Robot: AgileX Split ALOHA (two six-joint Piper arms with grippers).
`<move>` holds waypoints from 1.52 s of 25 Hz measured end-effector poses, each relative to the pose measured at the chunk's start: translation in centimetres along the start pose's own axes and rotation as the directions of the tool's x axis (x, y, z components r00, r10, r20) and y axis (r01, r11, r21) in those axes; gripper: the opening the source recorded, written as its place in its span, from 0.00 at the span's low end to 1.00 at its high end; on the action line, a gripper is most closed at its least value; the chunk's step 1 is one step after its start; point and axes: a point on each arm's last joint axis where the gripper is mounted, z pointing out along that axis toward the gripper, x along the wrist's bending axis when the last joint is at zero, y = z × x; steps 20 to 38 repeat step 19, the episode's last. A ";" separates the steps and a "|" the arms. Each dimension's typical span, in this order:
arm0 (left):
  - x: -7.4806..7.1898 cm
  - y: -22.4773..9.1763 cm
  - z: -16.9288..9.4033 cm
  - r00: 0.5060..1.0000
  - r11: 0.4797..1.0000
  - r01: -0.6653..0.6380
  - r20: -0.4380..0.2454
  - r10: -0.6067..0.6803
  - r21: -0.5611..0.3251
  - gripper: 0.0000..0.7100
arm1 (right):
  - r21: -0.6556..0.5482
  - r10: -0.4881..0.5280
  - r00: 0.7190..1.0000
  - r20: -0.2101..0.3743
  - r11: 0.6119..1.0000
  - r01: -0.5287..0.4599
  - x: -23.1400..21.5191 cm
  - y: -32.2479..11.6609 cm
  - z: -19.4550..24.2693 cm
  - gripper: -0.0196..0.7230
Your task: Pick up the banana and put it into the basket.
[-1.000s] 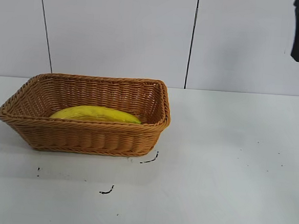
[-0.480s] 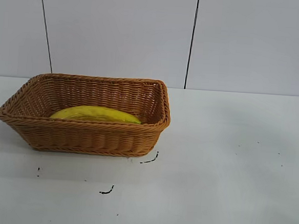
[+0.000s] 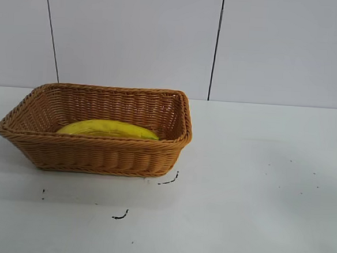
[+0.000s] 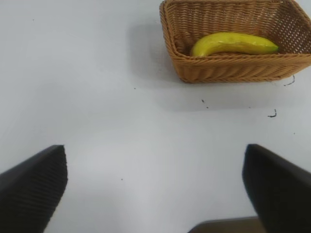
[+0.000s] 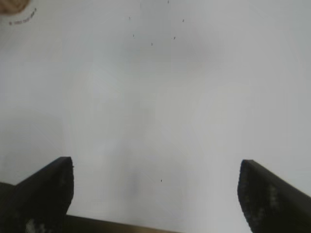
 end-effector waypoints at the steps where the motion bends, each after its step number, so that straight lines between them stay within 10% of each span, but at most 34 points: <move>1: 0.0 0.0 0.0 1.000 1.000 0.000 0.000 0.000 0.000 0.98 | -0.038 -0.001 1.000 0.001 0.999 0.001 0.0 -0.3 -0.5 0.91; 38: 0.0 0.0 0.0 1.000 1.000 0.000 0.000 0.000 0.000 0.98 | -0.088 0.005 1.000 0.001 0.996 -0.005 0.0 -0.7 -1.2 0.91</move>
